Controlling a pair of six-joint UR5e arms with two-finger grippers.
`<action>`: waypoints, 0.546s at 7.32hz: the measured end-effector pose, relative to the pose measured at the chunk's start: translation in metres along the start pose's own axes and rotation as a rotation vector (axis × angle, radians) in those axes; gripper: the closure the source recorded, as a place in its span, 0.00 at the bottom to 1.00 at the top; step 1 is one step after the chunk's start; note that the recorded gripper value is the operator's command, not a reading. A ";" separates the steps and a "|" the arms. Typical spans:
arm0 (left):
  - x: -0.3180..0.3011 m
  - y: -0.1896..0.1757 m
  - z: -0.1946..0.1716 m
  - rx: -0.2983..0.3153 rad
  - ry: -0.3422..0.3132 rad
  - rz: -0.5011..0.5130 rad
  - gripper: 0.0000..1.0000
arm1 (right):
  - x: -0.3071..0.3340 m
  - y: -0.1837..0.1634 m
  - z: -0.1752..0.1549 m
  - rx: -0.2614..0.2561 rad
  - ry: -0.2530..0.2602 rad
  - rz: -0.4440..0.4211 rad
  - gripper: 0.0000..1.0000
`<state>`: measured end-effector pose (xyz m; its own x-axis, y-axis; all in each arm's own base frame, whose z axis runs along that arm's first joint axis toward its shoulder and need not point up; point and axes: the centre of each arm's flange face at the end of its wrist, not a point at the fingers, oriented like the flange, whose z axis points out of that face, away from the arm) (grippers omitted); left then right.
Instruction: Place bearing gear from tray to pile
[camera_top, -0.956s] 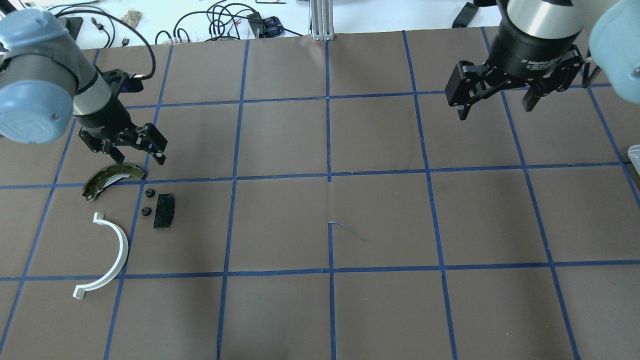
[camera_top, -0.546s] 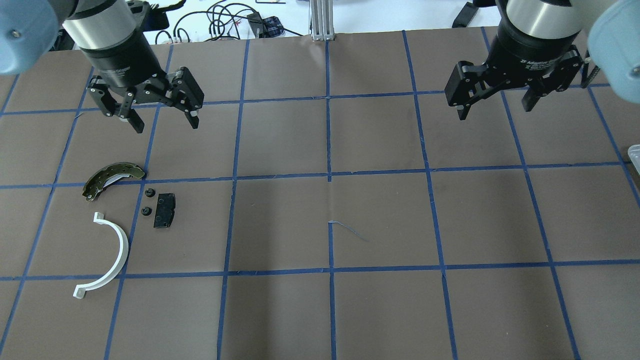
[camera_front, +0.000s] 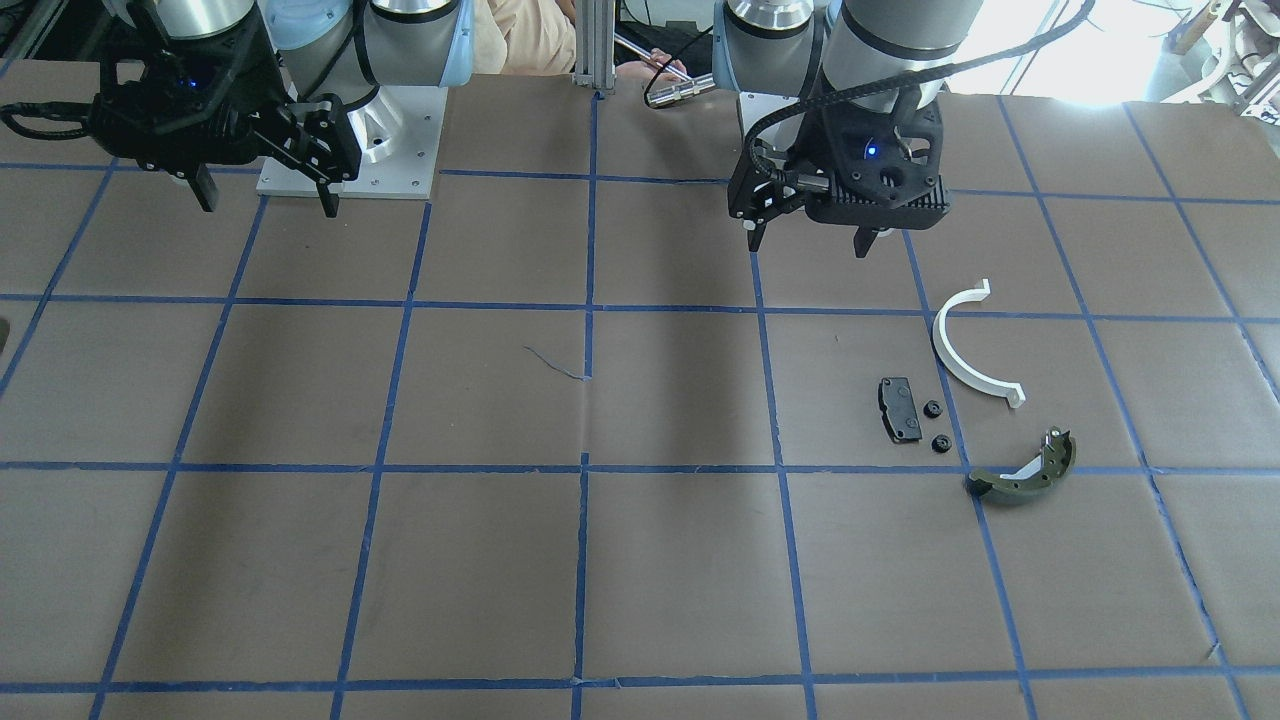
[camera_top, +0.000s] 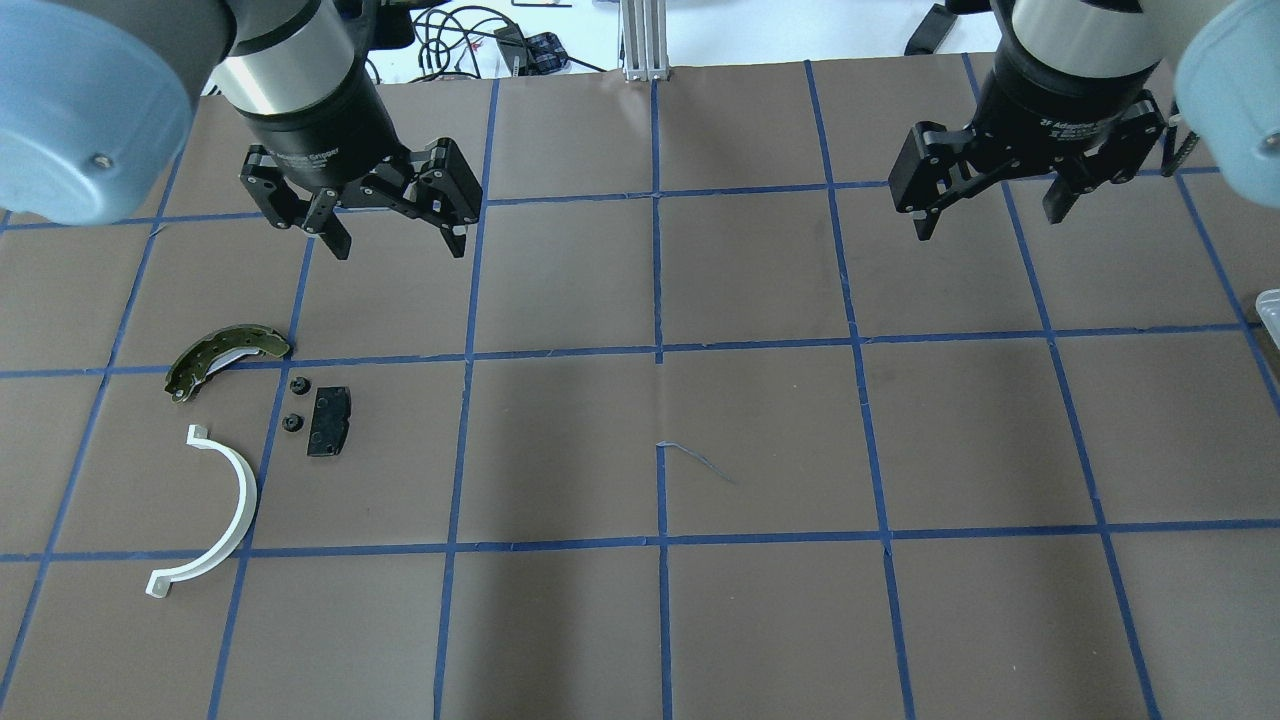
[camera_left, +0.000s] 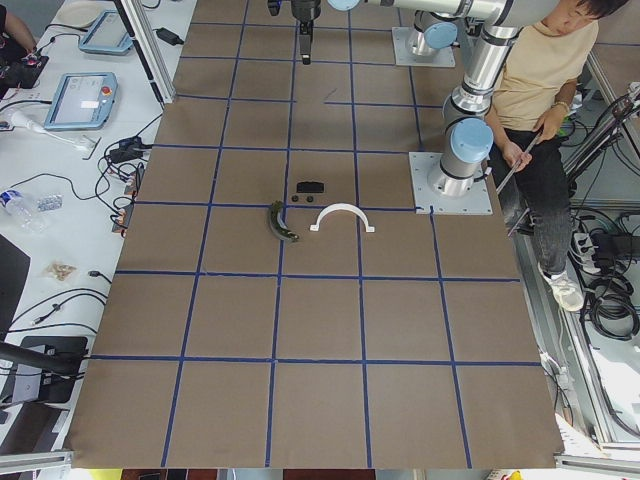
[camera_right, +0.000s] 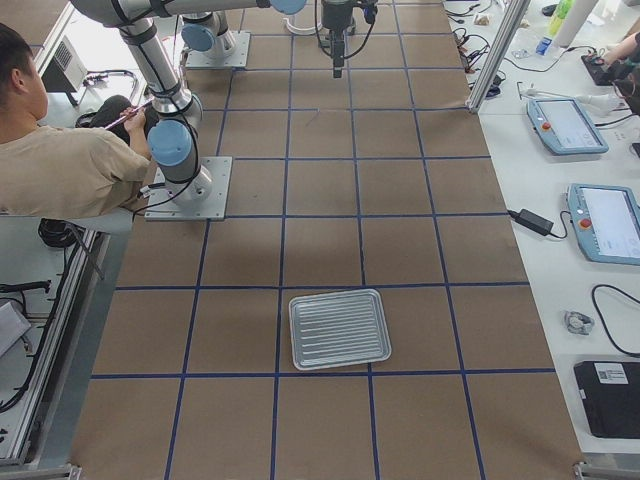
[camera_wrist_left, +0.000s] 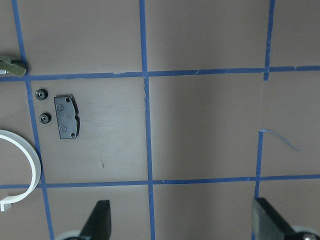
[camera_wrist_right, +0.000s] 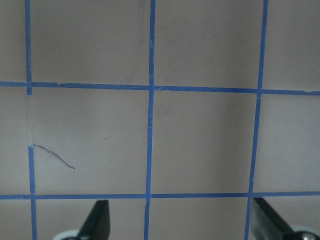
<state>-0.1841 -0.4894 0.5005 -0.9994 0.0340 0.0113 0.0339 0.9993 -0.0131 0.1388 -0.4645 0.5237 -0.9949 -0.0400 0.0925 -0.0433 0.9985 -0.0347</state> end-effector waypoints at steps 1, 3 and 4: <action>-0.007 -0.005 -0.001 0.031 0.006 -0.011 0.00 | 0.000 0.000 0.000 -0.001 -0.003 0.000 0.00; -0.024 -0.010 -0.004 0.048 0.006 -0.017 0.00 | -0.005 -0.001 0.001 -0.001 -0.060 0.000 0.00; -0.027 -0.010 -0.005 0.042 0.005 -0.013 0.00 | -0.007 -0.001 0.001 0.001 -0.081 0.000 0.00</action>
<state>-0.1570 -0.5003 0.5053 -0.9996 0.0211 0.0164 0.0201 0.9983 -0.0554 0.1455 -0.4656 0.5226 -0.9990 -0.0430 0.0114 -0.0434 0.9984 -0.0361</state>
